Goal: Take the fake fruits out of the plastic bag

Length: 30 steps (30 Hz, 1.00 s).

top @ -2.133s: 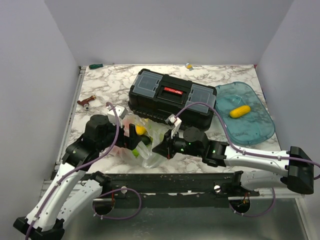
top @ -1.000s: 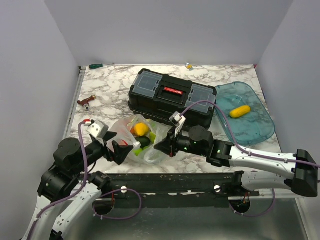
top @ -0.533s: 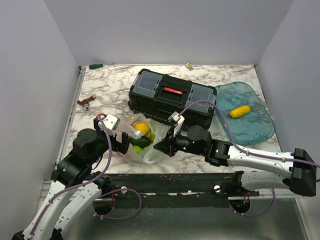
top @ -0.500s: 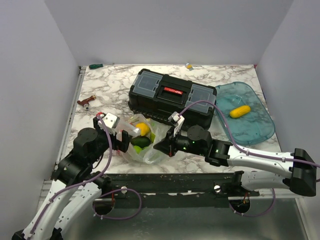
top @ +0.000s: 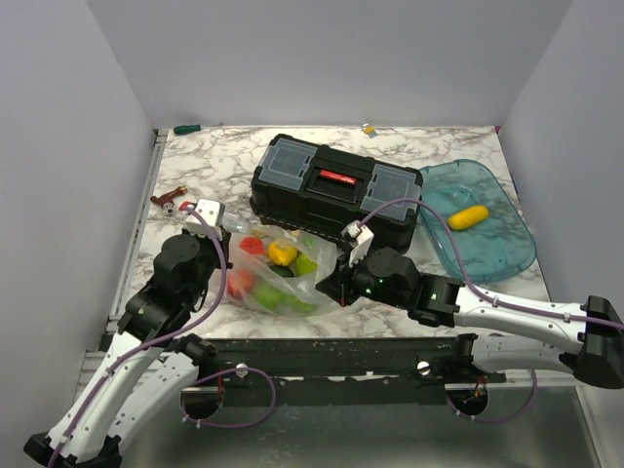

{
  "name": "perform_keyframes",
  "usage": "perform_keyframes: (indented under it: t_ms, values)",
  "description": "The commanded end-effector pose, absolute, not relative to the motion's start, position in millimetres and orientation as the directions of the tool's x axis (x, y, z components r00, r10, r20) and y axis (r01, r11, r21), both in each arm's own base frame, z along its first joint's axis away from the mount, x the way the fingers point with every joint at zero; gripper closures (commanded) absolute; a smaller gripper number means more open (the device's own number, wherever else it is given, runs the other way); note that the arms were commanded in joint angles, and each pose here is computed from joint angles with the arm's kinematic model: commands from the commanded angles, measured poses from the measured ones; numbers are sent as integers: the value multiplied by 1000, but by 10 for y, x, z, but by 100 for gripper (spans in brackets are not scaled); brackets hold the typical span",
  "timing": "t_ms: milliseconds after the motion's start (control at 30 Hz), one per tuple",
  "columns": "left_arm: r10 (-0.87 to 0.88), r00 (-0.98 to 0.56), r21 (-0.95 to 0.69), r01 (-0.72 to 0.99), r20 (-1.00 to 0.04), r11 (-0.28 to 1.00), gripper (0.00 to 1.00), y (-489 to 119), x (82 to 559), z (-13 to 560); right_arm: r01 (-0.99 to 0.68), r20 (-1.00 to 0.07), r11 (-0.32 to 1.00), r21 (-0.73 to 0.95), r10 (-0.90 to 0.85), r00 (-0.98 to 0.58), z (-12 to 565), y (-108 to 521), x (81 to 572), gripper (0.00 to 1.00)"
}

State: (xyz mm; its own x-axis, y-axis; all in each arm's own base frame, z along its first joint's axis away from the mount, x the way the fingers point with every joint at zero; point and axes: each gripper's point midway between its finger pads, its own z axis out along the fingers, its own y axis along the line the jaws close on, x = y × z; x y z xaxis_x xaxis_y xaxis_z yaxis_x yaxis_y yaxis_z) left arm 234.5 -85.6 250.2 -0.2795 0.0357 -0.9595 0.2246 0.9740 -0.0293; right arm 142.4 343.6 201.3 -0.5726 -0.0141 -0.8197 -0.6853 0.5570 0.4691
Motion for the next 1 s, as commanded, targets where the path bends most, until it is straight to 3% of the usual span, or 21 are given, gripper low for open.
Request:
perform_keyframes:
  t_ms: [0,133,267,567,767,967]
  values:
    - [28,-162,-21,290,-986,957,100,-875,2240,2728,-477,-705,791,383,-83,-704,1384,2896,1459,99]
    - [55,-145,-10,412,-988,911,100,-1019,2078,2648,-403,-597,823,400,-100,-796,1118,2741,1260,94]
    - [29,-116,-24,430,-993,902,100,-1044,2041,2582,-401,-558,815,419,-118,-821,1083,2755,1171,73]
    - [-15,-97,-60,481,-995,874,100,-1151,1996,2695,-410,-655,865,289,-134,-744,1547,2640,1433,34]
    - [-31,-89,-68,462,-996,884,100,-1107,1989,2745,-465,-767,831,305,-75,-637,2214,2679,1587,17]
    - [-44,-65,-69,443,-997,894,100,-1054,1983,2796,-595,-835,731,334,-62,-546,2869,3128,1676,18]
